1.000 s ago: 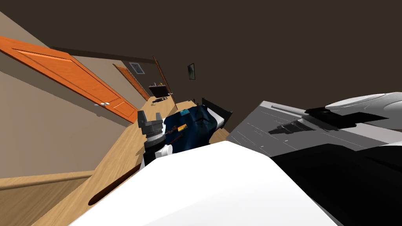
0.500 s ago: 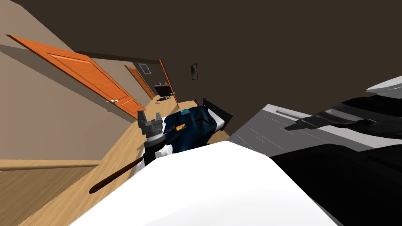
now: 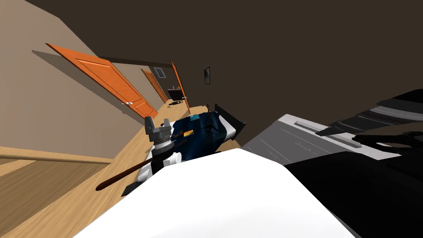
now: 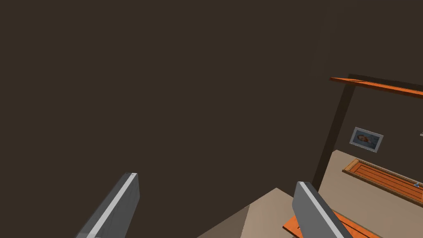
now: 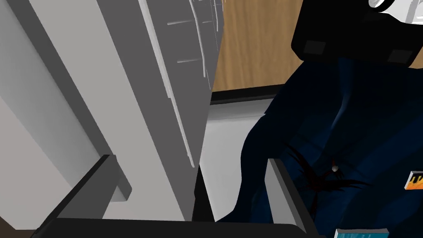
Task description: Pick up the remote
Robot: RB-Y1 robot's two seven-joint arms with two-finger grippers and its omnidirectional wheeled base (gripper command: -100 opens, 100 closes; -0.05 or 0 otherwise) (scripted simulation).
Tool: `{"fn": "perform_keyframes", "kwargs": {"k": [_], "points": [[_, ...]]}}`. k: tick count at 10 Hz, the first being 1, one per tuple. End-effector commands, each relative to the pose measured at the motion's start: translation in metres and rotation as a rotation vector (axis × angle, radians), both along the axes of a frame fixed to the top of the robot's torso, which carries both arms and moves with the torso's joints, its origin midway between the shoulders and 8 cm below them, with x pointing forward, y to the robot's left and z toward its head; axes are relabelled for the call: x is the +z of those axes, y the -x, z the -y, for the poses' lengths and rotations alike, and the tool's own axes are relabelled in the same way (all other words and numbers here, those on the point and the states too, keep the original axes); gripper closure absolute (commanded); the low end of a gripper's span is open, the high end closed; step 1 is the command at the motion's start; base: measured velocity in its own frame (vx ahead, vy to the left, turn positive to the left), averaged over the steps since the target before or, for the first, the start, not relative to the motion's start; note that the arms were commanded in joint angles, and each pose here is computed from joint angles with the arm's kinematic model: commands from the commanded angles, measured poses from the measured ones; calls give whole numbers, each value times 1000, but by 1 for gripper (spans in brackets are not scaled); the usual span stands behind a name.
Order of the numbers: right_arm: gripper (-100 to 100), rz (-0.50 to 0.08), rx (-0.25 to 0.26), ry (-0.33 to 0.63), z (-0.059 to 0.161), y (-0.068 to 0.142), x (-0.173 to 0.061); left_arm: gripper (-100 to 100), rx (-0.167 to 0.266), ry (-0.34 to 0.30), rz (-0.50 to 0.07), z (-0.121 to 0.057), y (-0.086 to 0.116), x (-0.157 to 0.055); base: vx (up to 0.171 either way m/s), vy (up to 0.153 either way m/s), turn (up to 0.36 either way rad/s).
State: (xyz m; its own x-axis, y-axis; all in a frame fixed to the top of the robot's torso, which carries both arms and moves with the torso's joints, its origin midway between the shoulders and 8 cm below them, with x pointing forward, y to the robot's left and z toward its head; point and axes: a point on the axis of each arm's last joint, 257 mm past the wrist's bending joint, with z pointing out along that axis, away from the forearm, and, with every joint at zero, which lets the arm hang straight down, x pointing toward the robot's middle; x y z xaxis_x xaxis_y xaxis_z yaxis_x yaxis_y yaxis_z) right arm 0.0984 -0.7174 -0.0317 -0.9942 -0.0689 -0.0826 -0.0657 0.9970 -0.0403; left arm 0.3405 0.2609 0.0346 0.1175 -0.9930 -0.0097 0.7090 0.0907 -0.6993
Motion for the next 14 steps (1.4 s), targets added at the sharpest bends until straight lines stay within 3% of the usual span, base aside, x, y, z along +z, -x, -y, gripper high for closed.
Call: {"fn": "perform_keyframes", "kwargs": {"k": [1, 4, 5, 6, 7, 14], "points": [[-100, -29, -9, 3, 0, 7, 7, 0, 0, 0, 0, 0, 0, 0, -26, -330, 204], [-100, -79, -22, -56, -11, 24, -8, 0, 0, 0, 0, 0, 0, 0, -32, -265, 129], [-100, -67, -19, -37, -6, 19, -3, 0, 0, 0, 0, 0, 0, 0, -30, -85, 36], [0, -69, -20, -41, -7, 20, -4, 0, 0, 0, 0, 0, 0, 0, -4, -19, -4], [-100, -67, -15, -46, -4, 27, -7, 0, 0, 0, 0, 0, 0, 0, 47, 0, -71], [-100, -66, 18, -48, 10, 64, -19, 0, 0, 1, 0, 0, 0, 0, 105, 25, -79]]}}
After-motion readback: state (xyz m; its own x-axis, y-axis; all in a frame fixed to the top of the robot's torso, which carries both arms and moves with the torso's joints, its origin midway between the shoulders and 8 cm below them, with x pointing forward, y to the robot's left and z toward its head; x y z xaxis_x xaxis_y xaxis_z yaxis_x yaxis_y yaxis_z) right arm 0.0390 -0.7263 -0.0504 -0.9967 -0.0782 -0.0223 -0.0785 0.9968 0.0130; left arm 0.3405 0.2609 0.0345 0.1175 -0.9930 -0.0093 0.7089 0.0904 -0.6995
